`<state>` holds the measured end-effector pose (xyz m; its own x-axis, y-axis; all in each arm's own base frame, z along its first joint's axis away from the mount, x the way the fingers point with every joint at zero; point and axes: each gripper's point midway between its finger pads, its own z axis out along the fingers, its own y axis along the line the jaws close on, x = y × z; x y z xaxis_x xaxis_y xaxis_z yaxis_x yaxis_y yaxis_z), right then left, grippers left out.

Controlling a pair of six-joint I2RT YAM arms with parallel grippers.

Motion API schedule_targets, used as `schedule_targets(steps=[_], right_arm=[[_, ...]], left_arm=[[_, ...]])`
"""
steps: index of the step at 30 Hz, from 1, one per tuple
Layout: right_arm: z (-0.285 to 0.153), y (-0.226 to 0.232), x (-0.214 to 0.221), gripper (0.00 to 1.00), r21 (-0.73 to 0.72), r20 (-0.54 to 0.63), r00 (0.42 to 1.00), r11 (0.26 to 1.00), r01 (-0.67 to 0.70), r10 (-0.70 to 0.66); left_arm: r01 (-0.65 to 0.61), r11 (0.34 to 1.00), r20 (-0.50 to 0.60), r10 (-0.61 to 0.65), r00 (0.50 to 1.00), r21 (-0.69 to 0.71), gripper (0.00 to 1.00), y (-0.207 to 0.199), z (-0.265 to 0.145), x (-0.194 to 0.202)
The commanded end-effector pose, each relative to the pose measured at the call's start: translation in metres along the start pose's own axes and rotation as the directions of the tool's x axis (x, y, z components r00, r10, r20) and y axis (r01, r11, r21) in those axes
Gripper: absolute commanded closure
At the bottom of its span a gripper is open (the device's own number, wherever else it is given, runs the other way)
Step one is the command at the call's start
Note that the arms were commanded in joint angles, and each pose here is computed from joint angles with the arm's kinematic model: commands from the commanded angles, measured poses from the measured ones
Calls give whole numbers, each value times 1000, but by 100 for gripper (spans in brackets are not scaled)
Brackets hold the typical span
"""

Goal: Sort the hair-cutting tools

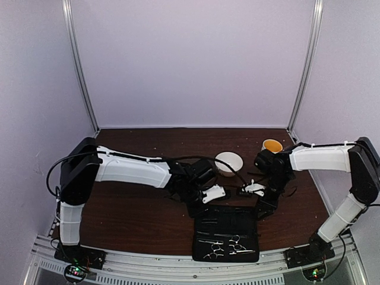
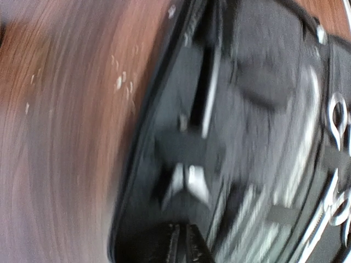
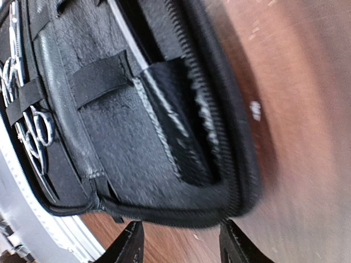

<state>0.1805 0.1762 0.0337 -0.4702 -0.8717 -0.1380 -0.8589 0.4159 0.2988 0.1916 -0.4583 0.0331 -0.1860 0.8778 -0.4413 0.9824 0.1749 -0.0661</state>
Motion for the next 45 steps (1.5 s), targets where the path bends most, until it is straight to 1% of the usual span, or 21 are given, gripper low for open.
schedule_targets(steps=[1,4,8,11,12,15,18,21,28,34,38,45], right_arm=[[-47,-14,-7,50,140,65,995,988,62,-72],[-77,-21,-10,50,165,94,991,983,77,-94],[-108,-47,-23,50,237,147,987,971,34,-71],[-123,-73,-37,52,303,179,983,953,-26,-30],[-123,-82,-40,52,327,181,983,944,-39,-22],[-122,-103,-42,55,374,169,986,925,-68,5],[-115,-120,-36,59,401,117,992,912,-86,42],[-109,-133,-29,60,427,73,995,899,-96,71],[-104,-160,-29,61,489,22,994,866,-101,103],[-95,-191,-27,64,539,-33,985,833,-126,171],[-91,-198,-22,65,547,-48,980,826,-137,195],[-84,-209,-9,71,549,-65,967,819,-170,245]], left_arm=[[8,996,18,-6,1000,-85,81,6,-48,4],[15,989,37,-10,999,-146,74,13,-74,-2],[47,975,90,-28,996,-219,64,34,-114,-21],[96,960,193,-45,980,-264,59,53,-154,-47],[118,951,228,-52,972,-285,55,61,-168,-56],[203,916,360,-70,930,-347,47,82,-212,-84],[239,916,453,-73,888,-321,46,87,-237,-104],[239,923,482,-68,874,-303,45,88,-243,-108],[253,923,514,-74,855,-289,45,83,-249,-90],[243,920,522,-50,852,-309,45,80,-260,-85],[241,919,522,-46,852,-312,45,80,-260,-85],[236,922,510,-50,859,-307,45,81,-253,-84]])
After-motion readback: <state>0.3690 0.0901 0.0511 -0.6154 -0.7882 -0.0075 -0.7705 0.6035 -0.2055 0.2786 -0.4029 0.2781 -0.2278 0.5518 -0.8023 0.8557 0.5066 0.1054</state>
